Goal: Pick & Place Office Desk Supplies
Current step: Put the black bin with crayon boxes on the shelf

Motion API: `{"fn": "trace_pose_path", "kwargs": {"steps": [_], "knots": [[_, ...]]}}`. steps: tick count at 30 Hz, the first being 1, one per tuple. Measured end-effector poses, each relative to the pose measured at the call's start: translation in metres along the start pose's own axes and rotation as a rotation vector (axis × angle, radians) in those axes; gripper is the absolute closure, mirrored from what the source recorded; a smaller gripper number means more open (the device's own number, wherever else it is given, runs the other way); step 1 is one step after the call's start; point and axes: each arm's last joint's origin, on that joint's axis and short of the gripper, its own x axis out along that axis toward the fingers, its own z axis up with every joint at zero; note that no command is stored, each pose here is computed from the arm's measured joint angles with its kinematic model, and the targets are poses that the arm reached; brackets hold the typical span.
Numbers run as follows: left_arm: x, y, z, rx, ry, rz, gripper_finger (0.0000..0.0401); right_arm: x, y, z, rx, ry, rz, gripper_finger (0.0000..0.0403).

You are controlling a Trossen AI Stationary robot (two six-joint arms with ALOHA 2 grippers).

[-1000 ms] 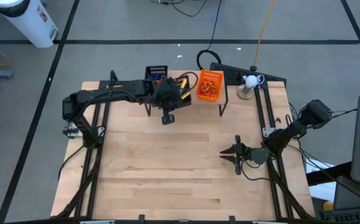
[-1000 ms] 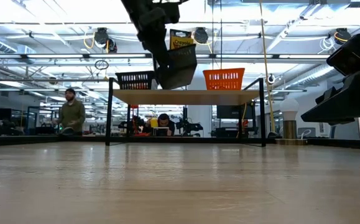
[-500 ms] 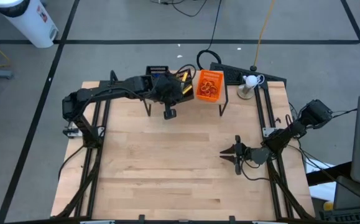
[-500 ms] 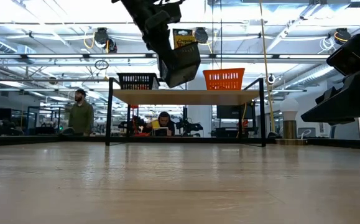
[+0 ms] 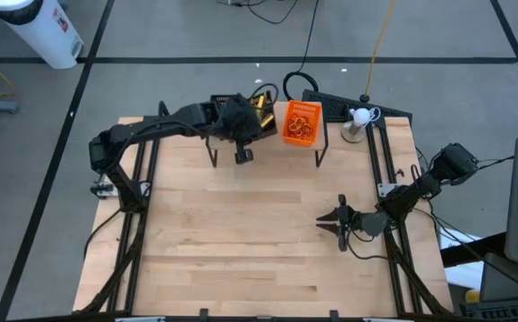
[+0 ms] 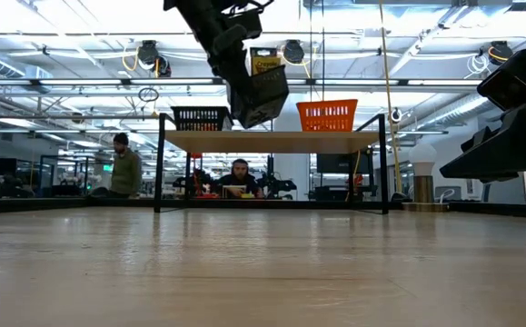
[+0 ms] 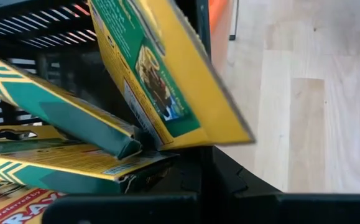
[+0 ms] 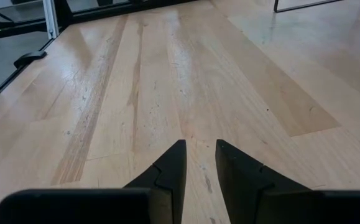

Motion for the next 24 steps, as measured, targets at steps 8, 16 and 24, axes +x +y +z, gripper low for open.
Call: {"fn": "trace_pose_path", "kwargs": {"steps": [8,16,24], "knots": [[0.007,-0.002,0.005,0.022,-0.047,-0.017,0.0369,0.0,0.0,0.0,0.0,0.001,0.0,0.0328],[0.02,-0.001,0.003,0.012,-0.019,-0.021,0.0327,0.0,0.0,0.0,0.001,0.0,0.001,0.0328],[0.016,0.0,0.007,0.029,-0.054,0.02,0.0297,0.0,0.0,0.001,0.003,-0.005,0.003,0.0328]]}}
